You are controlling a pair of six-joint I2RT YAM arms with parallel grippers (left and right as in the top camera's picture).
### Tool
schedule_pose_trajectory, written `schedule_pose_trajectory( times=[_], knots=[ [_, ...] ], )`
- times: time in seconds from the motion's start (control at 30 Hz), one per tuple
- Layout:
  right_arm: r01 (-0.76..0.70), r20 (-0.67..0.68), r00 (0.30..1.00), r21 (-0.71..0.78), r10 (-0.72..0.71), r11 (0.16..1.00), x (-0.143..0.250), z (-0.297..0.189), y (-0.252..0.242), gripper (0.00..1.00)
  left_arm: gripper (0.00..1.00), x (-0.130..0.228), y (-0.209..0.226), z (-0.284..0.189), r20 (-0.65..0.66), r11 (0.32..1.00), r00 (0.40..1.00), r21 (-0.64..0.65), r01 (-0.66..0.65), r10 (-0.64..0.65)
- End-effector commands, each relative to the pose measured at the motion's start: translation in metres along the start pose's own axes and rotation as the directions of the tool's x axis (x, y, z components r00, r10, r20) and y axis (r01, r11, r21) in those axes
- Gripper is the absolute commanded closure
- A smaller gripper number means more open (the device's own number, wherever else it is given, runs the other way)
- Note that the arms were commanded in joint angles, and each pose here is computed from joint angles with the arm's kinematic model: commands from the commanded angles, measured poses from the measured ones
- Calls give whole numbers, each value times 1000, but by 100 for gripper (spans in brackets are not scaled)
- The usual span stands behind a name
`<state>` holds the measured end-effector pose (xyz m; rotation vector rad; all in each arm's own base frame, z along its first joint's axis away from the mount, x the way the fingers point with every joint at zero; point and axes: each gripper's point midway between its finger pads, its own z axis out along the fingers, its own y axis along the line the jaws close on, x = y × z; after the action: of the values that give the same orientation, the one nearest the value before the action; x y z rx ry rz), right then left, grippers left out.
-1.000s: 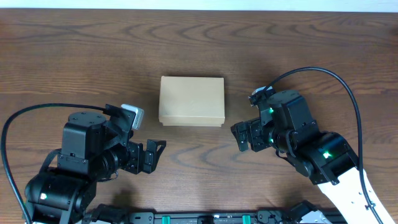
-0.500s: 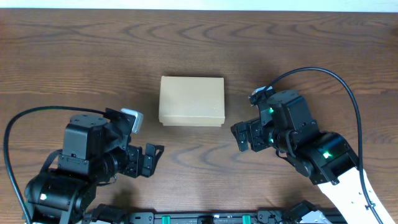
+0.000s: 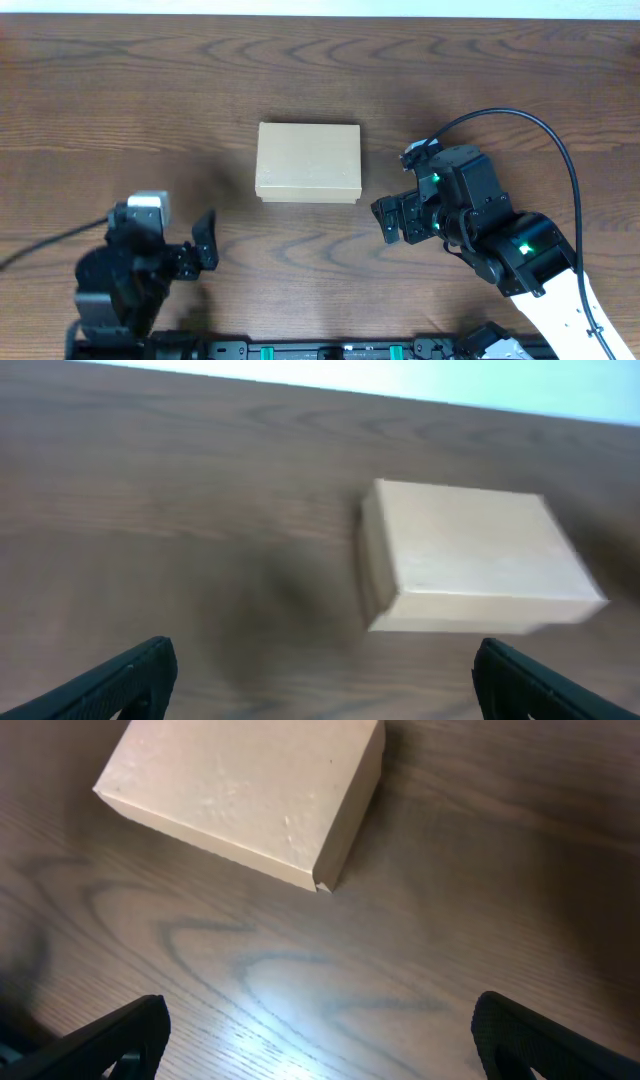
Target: Pack container
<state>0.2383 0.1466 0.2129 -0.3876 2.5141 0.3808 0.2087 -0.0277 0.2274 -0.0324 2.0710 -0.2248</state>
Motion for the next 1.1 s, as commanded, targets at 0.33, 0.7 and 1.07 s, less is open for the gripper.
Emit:
schedule_pose_trajectory(
  times=[0.33,0.7,1.07],
  knots=[
    [3,6,1000,3,-3,1000,1,-2,1,1,5,83,23,38,83,992,989,-5,124,-123],
    [3,6,1000,3,-3,1000,1,-2,1,1,5,115,32,59,21,991,991,-31,133,-132],
    [3,6,1000,3,-3,1000,1,-2,1,1,5,115,33,59,20,990,991,-37,133,-133]
  ],
)
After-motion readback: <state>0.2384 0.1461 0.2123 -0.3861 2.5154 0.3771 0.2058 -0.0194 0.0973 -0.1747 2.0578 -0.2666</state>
